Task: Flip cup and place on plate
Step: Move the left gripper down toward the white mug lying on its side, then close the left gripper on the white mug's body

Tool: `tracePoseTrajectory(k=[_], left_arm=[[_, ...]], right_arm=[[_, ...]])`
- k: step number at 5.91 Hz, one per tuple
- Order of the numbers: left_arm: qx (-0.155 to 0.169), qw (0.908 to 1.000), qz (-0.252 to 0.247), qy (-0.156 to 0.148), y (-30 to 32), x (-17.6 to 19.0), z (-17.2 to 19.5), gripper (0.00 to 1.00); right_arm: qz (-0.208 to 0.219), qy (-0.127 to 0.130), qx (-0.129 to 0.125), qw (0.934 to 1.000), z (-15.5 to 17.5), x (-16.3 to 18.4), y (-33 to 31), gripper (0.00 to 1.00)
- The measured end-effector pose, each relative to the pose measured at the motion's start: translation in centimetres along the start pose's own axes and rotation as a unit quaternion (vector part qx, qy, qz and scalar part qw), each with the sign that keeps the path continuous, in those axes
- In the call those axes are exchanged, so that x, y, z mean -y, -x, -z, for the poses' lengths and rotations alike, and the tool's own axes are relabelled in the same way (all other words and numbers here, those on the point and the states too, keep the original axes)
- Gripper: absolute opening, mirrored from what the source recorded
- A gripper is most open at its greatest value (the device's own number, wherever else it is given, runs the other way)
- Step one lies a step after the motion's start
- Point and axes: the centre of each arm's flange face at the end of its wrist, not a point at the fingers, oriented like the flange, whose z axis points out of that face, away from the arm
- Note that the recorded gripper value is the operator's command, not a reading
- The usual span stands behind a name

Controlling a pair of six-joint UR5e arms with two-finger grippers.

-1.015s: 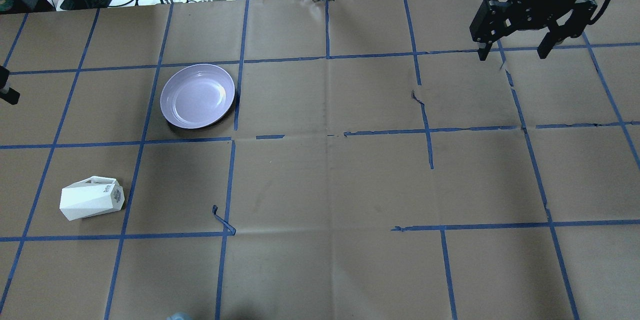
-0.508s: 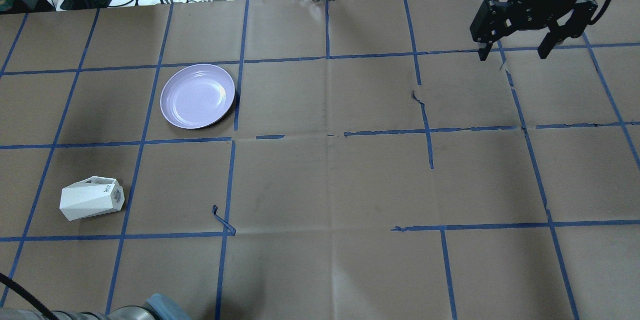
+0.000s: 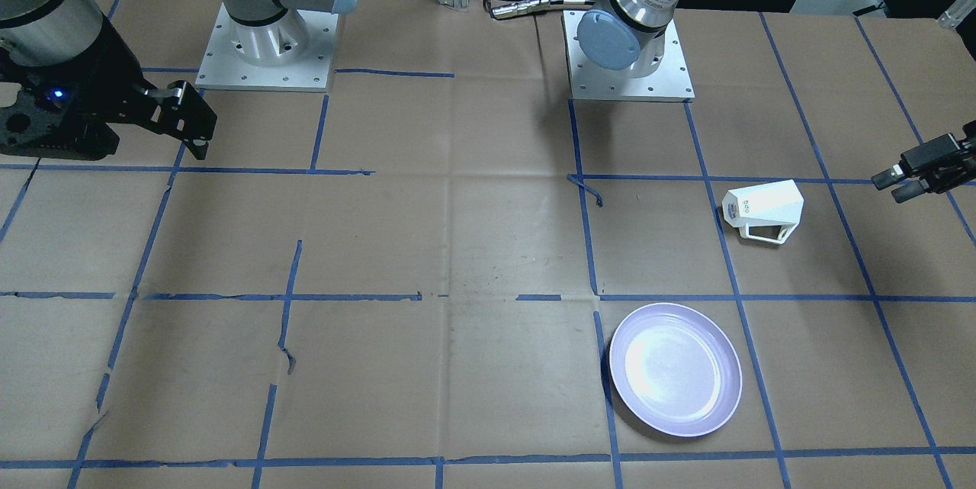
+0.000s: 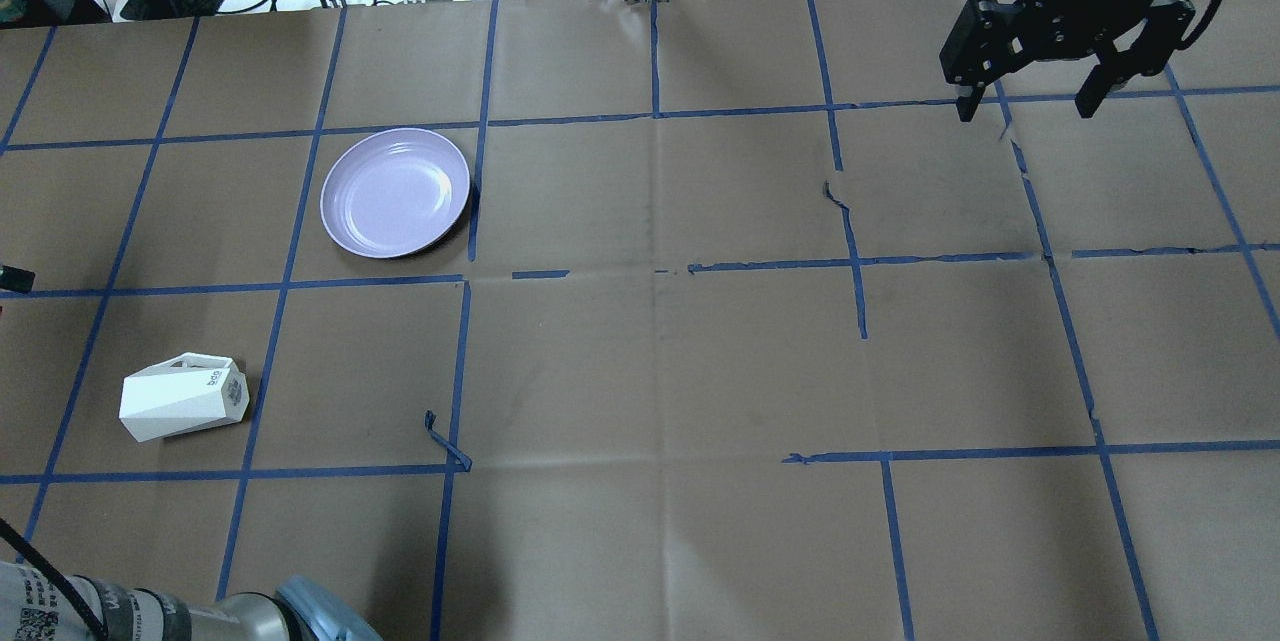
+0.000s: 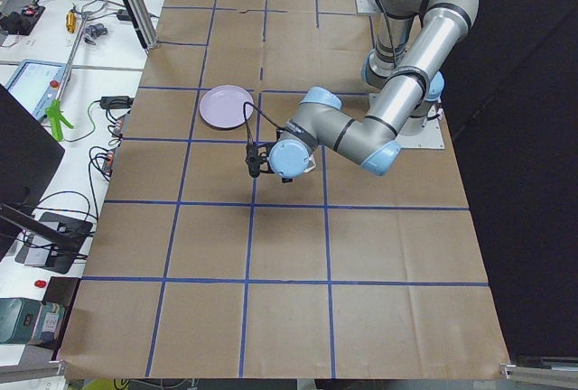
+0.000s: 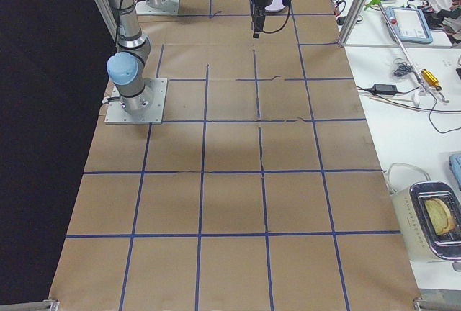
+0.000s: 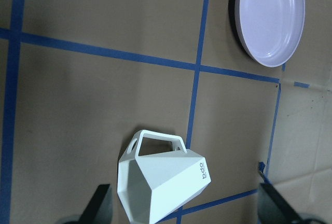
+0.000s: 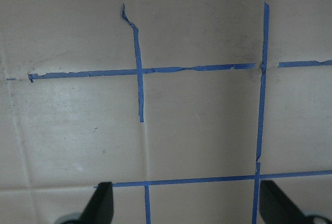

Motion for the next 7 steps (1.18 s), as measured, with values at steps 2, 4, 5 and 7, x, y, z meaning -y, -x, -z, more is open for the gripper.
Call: tracePoseTrajectory(k=[2, 4, 5, 7], left_arm=[[-0.104, 0.9945, -0.009, 0.000, 5.0, -2.1, -3.5, 0.98], [-0.162, 0.9866, -0.017, 0.007, 7.3, -3.4, -6.5, 0.98], [-0.179, 0.9836, -0.015, 0.012, 7.9, -4.0, -7.5, 0.98], [-0.210, 0.9775, -0.007, 0.023, 8.4, -4.9, -9.7, 0.98]], right_arm=[[0.000, 0.000, 0.000, 1.0000, 0.0, 0.0, 0.0, 1.00], [0.000, 0.000, 0.000, 1.0000, 0.0, 0.0, 0.0, 1.00], [0.000, 0.000, 0.000, 1.0000, 0.0, 0.0, 0.0, 1.00], [0.000, 0.000, 0.000, 1.0000, 0.0, 0.0, 0.0, 1.00]])
